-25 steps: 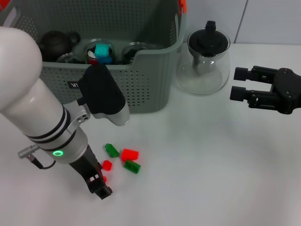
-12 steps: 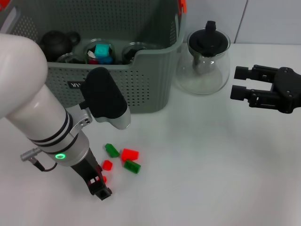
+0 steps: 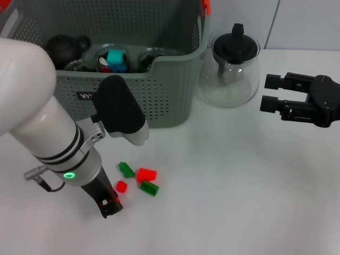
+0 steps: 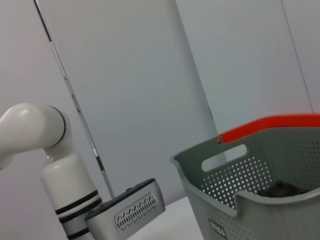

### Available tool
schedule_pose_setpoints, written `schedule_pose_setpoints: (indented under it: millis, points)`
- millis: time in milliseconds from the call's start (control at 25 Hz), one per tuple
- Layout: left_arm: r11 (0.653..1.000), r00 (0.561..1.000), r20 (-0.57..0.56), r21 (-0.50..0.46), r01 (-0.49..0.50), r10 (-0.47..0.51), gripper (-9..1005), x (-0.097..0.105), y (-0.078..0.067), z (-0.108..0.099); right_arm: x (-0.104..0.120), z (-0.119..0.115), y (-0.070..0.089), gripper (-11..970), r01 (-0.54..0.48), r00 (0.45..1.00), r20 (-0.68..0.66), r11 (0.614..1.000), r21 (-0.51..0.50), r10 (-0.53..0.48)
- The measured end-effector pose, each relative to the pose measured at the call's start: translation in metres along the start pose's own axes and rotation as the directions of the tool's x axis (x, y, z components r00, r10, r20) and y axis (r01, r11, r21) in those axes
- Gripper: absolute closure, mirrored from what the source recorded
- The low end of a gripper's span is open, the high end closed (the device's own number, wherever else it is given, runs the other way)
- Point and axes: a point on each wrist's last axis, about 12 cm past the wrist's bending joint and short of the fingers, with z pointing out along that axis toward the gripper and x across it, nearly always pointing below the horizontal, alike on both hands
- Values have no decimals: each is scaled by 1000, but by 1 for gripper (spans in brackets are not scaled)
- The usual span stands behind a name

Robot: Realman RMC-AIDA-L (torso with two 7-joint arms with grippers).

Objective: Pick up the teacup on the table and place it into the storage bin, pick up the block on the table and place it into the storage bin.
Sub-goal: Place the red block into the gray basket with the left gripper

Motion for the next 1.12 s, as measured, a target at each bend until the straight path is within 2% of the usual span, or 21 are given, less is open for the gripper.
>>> schedule_pose_setpoints:
  millis: [240,280,360,440,520,640,760,800,880,920,1000,1120]
  points:
    - [999,1000,10,-25,27,-26,790,0,2,-9,0,-1,0,169,2,1000,3,1000,2,-2]
    - [999,999,19,-29,34,-33,788,1,2,-13,0,-1,0,169,2,1000,4,1000,3,-2]
    - [997,996,65,-27,69,-68,783,1,3,-29,0,-1,0,169,2,1000,4,1000,3,-2]
    - [994,982,154,2,110,-109,778,2,5,-54,0,-1,0,169,1,1000,4,1000,2,-1]
    - [989,945,293,59,135,-147,773,3,7,-85,0,-1,0,169,0,1000,4,1000,1,0]
    - [987,839,523,119,104,-151,766,5,16,-129,1,-1,0,169,0,1000,4,1000,0,0]
    - [992,689,714,107,66,-123,759,1,34,-167,0,3,0,169,3,1000,-1,1000,-10,-3]
    - [993,654,747,91,70,-114,756,-2,40,-174,0,3,0,169,3,1000,-1,1000,-10,-3]
    - [990,599,793,33,136,-109,751,-13,64,-183,-1,4,1,169,4,1000,-1,1000,-17,-4]
    - [983,592,798,5,184,-115,749,-17,77,-183,-1,4,1,169,4,1000,-1,1000,-17,-4]
    - [956,607,778,-30,292,-161,744,-24,107,-173,-1,5,1,169,5,1000,0,1000,-18,-5]
    - [917,636,739,-60,393,-225,737,-29,137,-151,-1,5,1,169,6,1000,0,1000,-19,-6]
